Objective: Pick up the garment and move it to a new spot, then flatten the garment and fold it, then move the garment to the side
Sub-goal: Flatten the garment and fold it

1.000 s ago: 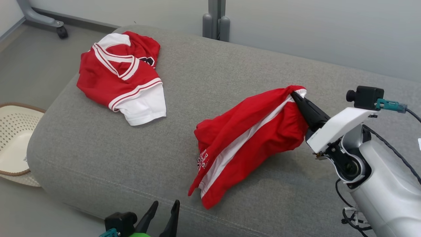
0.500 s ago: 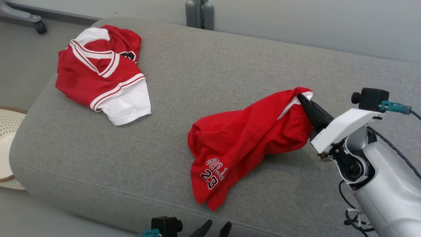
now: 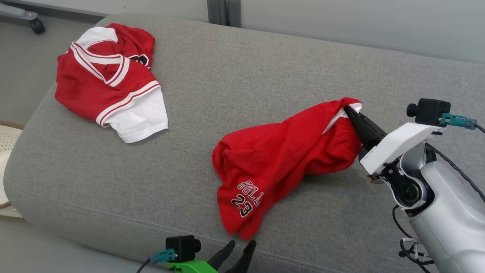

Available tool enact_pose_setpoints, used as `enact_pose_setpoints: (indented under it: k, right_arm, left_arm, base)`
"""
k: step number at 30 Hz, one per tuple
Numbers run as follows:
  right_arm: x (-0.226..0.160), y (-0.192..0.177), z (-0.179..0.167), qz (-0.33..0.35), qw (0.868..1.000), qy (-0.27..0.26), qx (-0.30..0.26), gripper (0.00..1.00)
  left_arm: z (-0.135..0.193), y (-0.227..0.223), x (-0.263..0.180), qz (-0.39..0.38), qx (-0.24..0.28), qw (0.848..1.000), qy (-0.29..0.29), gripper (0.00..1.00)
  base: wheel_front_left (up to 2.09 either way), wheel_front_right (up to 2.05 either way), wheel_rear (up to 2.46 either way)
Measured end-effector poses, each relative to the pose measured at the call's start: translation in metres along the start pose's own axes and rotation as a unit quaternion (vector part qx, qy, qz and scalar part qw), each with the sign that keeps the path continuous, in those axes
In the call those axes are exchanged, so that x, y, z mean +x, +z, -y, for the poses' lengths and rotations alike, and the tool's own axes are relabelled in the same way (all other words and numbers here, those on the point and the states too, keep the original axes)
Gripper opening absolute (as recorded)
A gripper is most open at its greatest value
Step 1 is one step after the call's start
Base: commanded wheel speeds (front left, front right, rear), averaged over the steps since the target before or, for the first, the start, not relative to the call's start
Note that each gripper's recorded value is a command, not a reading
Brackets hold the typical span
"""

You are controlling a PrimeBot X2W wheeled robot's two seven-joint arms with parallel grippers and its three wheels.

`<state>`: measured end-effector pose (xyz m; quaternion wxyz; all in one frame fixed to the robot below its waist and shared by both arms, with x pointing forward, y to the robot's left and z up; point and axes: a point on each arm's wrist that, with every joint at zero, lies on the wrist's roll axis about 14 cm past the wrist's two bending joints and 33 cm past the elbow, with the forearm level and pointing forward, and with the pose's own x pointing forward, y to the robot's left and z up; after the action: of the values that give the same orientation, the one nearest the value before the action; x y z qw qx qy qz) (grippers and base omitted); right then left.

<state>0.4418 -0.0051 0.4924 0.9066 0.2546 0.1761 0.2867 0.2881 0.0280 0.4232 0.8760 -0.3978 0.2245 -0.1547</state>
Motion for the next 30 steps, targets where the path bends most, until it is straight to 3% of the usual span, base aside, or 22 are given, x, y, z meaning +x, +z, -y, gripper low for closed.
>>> enact_pose_setpoints:
  k: [12,30]
  right_arm:
    - [0.002,-0.001,0.003,-0.004,1.0,-0.001,0.001,0.0]
    - [0.001,-0.005,0.011,-0.015,1.0,-0.01,0.0,0.0]
  left_arm:
    - [-0.01,0.003,0.009,0.0,-0.058,0.998,0.014,1.0]
    - [-0.01,0.0,0.025,-0.014,-0.073,0.997,0.008,1.0]
  base:
    - [0.0,0.0,0.0]
    - [0.0,0.0,0.0]
